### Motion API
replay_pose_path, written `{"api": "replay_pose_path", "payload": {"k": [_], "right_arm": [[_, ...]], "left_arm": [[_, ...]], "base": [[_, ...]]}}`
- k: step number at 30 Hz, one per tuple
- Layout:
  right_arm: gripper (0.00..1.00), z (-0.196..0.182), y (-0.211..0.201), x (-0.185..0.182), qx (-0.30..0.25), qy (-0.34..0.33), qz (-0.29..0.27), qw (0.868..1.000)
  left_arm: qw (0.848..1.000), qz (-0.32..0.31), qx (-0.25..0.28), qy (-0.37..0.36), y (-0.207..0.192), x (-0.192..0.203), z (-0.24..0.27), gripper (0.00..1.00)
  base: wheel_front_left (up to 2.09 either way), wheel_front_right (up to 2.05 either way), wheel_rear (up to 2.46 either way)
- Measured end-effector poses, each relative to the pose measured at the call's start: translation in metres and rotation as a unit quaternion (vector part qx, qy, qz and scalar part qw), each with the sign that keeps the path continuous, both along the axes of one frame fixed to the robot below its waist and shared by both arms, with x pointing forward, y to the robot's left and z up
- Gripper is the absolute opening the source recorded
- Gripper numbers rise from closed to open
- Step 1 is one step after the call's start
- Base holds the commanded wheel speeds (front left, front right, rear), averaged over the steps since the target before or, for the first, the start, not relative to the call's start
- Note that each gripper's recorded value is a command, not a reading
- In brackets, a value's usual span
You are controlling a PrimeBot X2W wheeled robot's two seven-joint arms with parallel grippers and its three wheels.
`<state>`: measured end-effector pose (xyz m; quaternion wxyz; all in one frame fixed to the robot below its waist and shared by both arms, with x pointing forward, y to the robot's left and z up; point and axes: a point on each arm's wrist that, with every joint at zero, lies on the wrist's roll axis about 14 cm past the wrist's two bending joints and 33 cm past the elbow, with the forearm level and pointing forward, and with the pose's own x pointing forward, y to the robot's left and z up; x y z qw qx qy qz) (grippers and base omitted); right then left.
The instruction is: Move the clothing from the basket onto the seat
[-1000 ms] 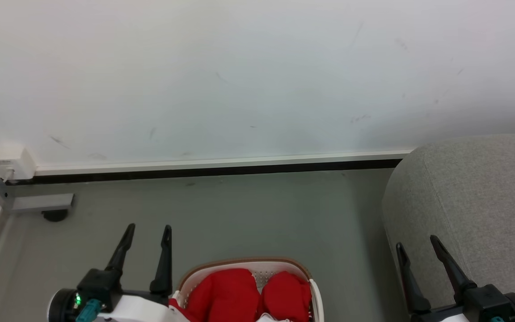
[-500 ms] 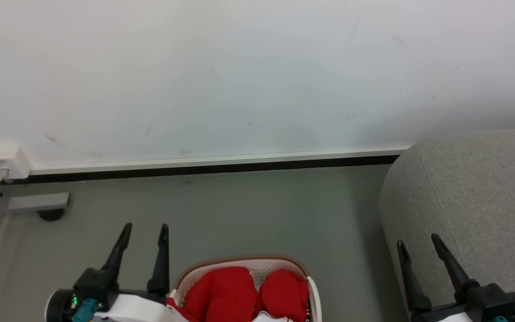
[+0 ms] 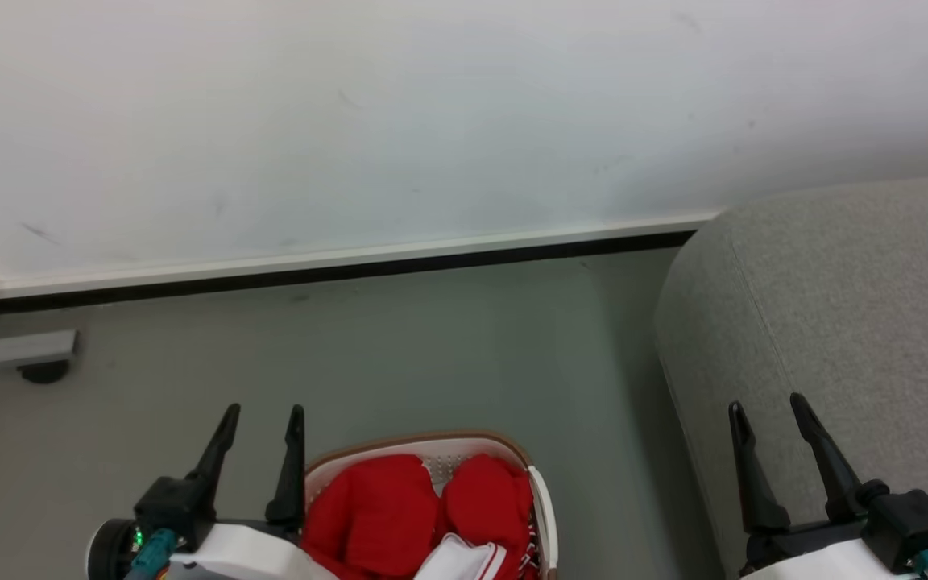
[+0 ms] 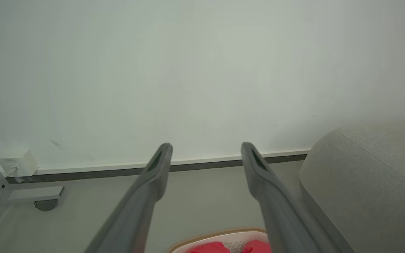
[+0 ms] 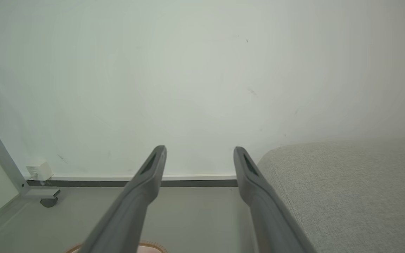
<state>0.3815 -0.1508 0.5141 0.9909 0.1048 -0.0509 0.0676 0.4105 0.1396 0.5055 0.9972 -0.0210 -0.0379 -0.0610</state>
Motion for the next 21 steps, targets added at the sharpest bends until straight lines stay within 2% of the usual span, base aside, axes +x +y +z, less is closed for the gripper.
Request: {"api": "replay_pose_path", "payload": {"k": [7,13,17,21], "right_arm": [[1.00,-0.005,-0.020,0.008,0.004,0.007,-0.029,1.000],[1.00,-0.012,-0.038,0.014,0.010,0.016,-0.056,0.998],[1.00,-0.018,-0.052,0.019,0.011,0.024,-0.075,0.997],[1.00,-0.024,-0.067,0.024,0.008,0.031,-0.096,0.995]], "left_arm": [[0.998,-0.036,0.004,0.053,-0.020,0.018,-0.038,1.00],[0.989,-0.077,0.015,0.123,-0.038,0.030,-0.087,1.00],[0.977,-0.116,0.022,0.177,-0.056,0.034,-0.126,1.00],[0.957,-0.155,0.033,0.243,-0.074,0.032,-0.170,1.00]], "base": [[0.00,0.00,0.00],[0.00,0.00,0.00],[0.00,0.00,0.00],[0.00,0.00,0.00]]}}
